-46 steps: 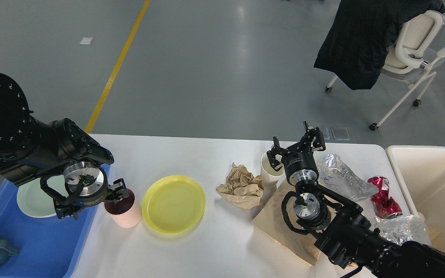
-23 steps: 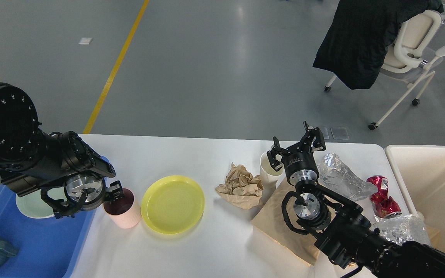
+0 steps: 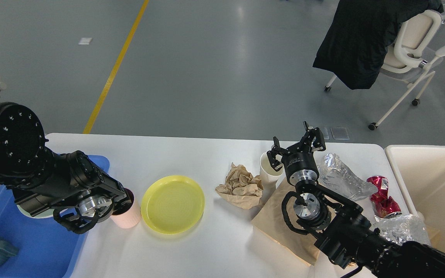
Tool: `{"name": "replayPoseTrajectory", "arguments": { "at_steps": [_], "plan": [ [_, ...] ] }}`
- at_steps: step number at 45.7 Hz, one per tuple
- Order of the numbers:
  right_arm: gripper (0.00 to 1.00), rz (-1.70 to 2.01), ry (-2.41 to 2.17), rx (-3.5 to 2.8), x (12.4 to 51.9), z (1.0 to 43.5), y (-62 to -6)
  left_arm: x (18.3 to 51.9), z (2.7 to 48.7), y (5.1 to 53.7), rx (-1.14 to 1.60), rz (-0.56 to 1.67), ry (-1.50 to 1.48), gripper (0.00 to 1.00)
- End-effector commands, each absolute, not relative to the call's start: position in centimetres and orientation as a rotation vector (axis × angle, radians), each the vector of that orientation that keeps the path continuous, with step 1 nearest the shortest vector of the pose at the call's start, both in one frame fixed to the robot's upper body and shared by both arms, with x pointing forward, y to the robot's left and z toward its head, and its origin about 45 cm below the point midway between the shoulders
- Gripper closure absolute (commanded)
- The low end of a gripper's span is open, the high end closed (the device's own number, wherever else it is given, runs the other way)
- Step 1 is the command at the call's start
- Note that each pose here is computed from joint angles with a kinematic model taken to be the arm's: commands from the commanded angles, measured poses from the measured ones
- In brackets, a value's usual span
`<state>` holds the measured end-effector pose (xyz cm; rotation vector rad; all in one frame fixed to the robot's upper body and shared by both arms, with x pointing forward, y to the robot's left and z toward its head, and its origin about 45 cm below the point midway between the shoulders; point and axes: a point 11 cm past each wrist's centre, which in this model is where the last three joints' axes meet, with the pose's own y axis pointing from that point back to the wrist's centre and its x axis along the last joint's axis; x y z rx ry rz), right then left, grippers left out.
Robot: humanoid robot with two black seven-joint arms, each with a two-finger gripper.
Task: Tidy desktop
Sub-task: 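Close the left gripper around the pink cup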
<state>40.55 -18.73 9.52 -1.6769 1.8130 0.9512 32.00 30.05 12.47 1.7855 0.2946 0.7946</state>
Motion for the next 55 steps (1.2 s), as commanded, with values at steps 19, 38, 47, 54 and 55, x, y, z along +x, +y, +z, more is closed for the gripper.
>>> {"name": "replayPoseTrajectory", "arguments": {
  "at_steps": [19,38,47,54,55],
  "plan": [
    [0.00,0.951,1.814,-1.677,40.5,9.5,-18.8,31.8,11.0,31.0,1.797,0.856,0.291,0.08],
    [0.00,0.951,1.814,-1.677,40.5,9.5,-18.8,31.7,10.2,30.7,1.774,0.900,0.276,0.30],
    [0.00,0.951,1.814,-1.677,40.5,9.5,-18.8,31.7,10.1,30.4,1.763,0.900,0.273,0.52],
    [0.00,0.951,1.814,-1.677,40.5,9.5,-18.8,31.8,10.1,30.3,1.749,0.898,0.266,0.68],
    [0.00,0.951,1.814,-1.677,40.5,9.5,-18.8,31.9,10.1,30.3,1.748,0.900,0.265,0.70]
  ]
}}
